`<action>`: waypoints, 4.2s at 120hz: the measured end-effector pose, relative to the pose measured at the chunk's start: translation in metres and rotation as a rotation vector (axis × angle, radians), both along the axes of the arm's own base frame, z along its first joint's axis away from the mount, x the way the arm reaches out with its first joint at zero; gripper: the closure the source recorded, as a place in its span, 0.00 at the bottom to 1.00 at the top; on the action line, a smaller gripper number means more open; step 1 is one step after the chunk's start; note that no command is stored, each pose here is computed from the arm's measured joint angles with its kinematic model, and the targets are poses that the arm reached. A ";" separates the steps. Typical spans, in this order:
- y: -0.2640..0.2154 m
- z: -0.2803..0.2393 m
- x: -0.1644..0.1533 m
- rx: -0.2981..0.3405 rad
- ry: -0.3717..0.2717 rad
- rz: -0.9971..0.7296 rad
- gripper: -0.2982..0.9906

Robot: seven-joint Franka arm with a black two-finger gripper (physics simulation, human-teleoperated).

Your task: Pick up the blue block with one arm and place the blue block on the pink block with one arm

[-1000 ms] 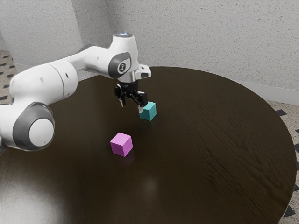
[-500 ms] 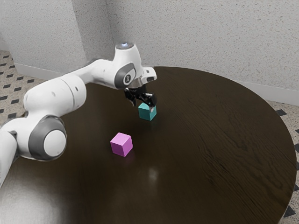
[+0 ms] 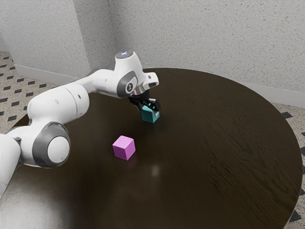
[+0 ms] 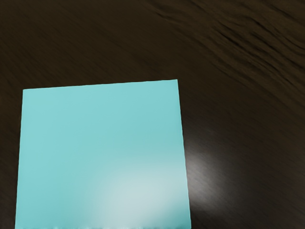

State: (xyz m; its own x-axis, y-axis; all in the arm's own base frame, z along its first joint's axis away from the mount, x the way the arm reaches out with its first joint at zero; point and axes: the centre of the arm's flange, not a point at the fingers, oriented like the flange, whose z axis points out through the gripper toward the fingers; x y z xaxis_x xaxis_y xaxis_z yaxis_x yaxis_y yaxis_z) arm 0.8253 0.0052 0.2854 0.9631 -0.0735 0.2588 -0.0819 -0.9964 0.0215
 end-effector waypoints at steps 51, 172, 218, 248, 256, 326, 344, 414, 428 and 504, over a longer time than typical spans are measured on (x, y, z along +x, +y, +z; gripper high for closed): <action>0.012 -0.013 0.004 0.002 -0.032 -0.009 0.23; 0.019 0.007 0.015 -0.010 -0.187 0.006 0.53; 0.010 0.049 -0.065 0.043 -0.038 0.012 0.56; 0.001 0.064 -0.137 0.051 -0.075 0.015 0.59; -0.001 0.067 -0.155 0.054 -0.096 0.015 0.60; -0.017 0.074 -0.255 0.054 -0.144 -0.007 0.60; -0.018 0.060 -0.260 0.052 -0.120 -0.011 0.60; -0.013 0.048 -0.247 0.030 -0.127 0.011 0.60; -0.011 0.046 -0.244 0.031 -0.127 0.012 0.61; -0.008 0.033 -0.236 0.028 -0.107 0.003 0.44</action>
